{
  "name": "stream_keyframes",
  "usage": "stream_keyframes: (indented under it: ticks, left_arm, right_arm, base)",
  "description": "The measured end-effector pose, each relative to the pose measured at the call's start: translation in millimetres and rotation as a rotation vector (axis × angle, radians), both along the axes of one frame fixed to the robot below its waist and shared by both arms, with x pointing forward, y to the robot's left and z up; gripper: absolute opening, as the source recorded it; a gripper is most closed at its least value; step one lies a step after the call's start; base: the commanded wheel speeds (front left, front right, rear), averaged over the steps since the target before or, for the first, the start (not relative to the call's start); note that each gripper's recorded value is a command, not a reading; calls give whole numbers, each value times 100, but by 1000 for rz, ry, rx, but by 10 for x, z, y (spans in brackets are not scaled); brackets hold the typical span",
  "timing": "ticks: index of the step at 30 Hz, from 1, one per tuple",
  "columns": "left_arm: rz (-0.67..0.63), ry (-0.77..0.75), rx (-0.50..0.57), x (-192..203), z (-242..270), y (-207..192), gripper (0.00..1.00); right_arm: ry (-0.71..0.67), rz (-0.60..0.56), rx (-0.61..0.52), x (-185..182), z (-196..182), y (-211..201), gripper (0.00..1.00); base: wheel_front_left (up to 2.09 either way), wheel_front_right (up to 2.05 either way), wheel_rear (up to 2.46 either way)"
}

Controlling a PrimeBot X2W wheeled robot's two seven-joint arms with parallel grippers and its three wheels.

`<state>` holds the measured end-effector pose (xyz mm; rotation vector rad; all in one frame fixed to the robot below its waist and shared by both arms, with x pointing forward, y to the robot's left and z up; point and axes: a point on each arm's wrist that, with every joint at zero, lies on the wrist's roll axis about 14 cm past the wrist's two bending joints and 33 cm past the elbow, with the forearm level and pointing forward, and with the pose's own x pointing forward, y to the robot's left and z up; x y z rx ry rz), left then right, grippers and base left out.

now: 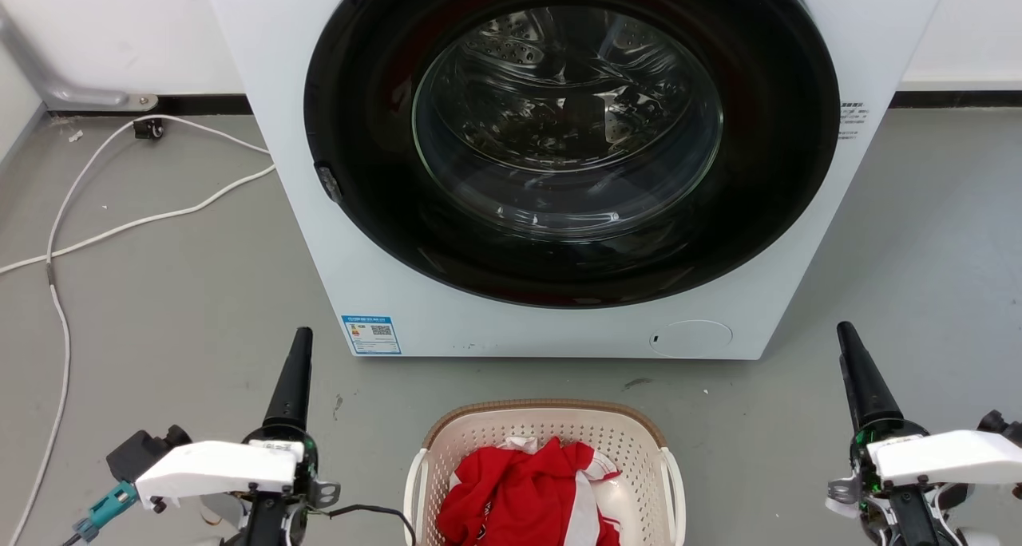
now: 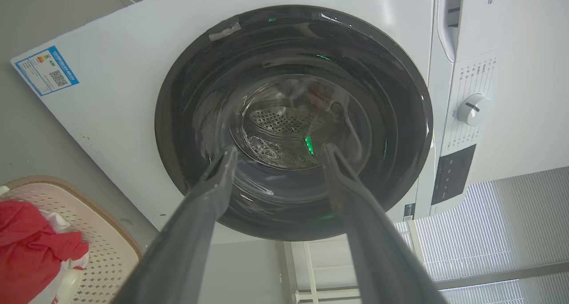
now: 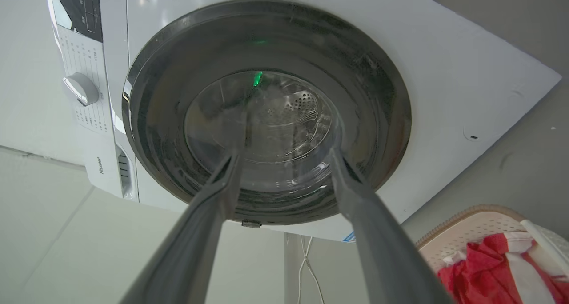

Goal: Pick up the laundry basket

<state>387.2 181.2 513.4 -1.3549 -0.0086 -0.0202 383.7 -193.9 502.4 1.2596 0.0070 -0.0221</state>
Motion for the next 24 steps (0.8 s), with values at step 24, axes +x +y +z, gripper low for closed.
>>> stream_keyframes:
  ticks: [24]
  left_arm:
    - [-54, -107, 538, 14, 210, -287, 100]
  right_arm:
    - [-68, 46, -613, 12, 154, 174, 100]
  base:
    - [0, 0, 0]
